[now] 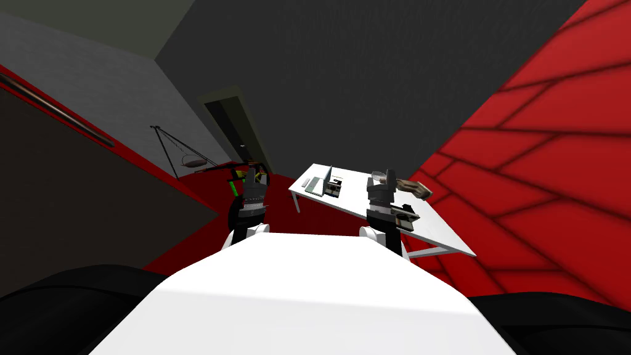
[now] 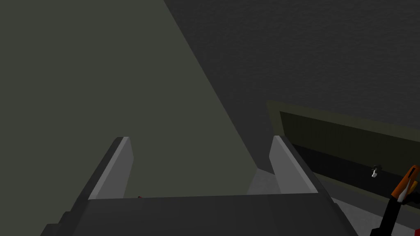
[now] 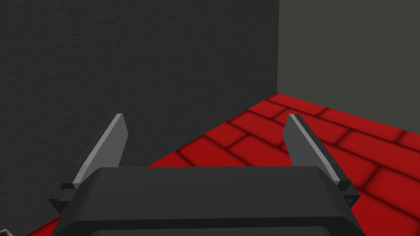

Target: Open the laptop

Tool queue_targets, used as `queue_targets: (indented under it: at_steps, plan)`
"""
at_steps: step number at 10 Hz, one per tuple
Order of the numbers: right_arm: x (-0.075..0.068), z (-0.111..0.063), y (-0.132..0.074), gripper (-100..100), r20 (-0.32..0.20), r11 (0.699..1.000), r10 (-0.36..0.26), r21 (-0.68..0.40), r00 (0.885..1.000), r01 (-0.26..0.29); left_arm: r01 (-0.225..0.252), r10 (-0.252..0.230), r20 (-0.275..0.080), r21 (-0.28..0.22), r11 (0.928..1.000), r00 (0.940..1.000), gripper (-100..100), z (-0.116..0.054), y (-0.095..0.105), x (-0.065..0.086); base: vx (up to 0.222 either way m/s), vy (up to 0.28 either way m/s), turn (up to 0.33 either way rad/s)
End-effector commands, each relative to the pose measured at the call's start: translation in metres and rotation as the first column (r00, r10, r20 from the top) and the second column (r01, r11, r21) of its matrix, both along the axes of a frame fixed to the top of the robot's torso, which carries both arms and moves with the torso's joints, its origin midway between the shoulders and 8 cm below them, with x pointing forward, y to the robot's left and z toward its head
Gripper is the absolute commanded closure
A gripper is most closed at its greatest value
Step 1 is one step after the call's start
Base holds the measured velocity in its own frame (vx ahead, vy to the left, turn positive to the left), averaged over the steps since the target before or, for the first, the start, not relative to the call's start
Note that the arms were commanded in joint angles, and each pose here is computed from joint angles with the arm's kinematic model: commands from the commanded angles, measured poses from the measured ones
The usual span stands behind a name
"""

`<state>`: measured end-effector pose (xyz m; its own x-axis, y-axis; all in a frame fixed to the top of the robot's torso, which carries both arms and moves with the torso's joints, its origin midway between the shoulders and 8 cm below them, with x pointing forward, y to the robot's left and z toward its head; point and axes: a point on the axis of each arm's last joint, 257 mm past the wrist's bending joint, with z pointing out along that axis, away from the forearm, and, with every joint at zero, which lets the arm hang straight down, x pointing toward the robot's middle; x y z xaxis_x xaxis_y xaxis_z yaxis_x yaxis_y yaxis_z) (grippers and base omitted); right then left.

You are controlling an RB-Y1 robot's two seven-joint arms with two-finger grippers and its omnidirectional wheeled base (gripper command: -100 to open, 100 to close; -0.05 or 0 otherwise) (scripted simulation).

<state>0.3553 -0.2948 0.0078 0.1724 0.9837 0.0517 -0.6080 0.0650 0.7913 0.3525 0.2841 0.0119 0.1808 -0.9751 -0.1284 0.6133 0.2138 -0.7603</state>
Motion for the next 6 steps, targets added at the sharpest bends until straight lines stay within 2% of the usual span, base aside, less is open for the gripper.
queue_targets:
  at_steps: [1, 6]
  plan:
    - [0.0000, 0.0000, 0.0000, 0, 0.000, 1.000, 0.000, 0.000, 1.000, 0.000, 0.000, 0.000, 0.000, 0.000, 1.0000, 1.0000, 0, 0.0000, 0.0000, 0.0000, 0.000, 0.000, 0.000]
    - [-0.0001, 0.0001, 0.0000, 0, 0.000, 1.000, 0.000, 0.000, 1.000, 0.000, 0.000, 0.000, 0.000, 0.000, 1.0000, 1.0000, 0, 0.0001, 0.0000, -0.0001, 0.000, 0.000, 0.000]
